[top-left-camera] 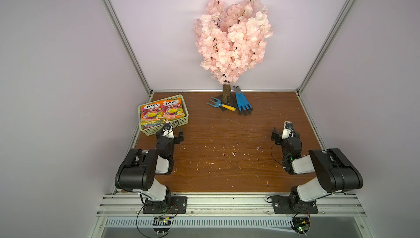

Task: Put the candies in the basket
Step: Reset both arms

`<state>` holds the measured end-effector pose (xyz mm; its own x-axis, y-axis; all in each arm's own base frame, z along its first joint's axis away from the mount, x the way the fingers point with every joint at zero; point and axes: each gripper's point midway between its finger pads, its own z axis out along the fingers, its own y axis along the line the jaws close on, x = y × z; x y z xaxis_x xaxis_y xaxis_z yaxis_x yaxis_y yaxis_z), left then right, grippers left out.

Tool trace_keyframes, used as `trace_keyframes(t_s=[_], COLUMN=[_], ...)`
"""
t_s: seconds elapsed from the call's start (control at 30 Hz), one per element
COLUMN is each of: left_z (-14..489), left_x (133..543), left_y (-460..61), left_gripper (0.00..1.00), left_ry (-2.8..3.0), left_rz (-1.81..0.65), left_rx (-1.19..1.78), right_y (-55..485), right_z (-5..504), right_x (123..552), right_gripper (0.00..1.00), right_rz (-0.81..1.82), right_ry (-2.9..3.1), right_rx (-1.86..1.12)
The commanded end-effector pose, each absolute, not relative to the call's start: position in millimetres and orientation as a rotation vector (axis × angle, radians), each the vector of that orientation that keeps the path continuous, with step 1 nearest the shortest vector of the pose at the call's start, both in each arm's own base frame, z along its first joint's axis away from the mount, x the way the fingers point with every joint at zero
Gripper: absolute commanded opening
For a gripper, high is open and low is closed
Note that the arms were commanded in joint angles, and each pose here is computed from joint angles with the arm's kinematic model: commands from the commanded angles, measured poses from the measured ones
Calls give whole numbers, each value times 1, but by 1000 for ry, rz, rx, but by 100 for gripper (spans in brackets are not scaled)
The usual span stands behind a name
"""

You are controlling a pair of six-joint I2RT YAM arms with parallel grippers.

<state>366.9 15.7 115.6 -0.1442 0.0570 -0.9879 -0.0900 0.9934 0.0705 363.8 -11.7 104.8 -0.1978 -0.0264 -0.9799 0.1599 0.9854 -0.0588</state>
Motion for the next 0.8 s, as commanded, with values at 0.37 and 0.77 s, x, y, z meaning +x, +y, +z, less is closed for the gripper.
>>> trace_keyframes(t_s=[0.37, 0.77], left_z=[125, 125], left_x=[369, 370], left_y=[14, 14], left_gripper=[100, 100], left_ry=[1677, 1676], left_rz=[123, 111], left_rx=[-32, -29], right_y=[-13, -13], right_z=[124, 125], right_x=[369, 369], right_gripper=[99, 99], right_rz=[-152, -151], right_ry=[1695, 1693], right_rx=[131, 131])
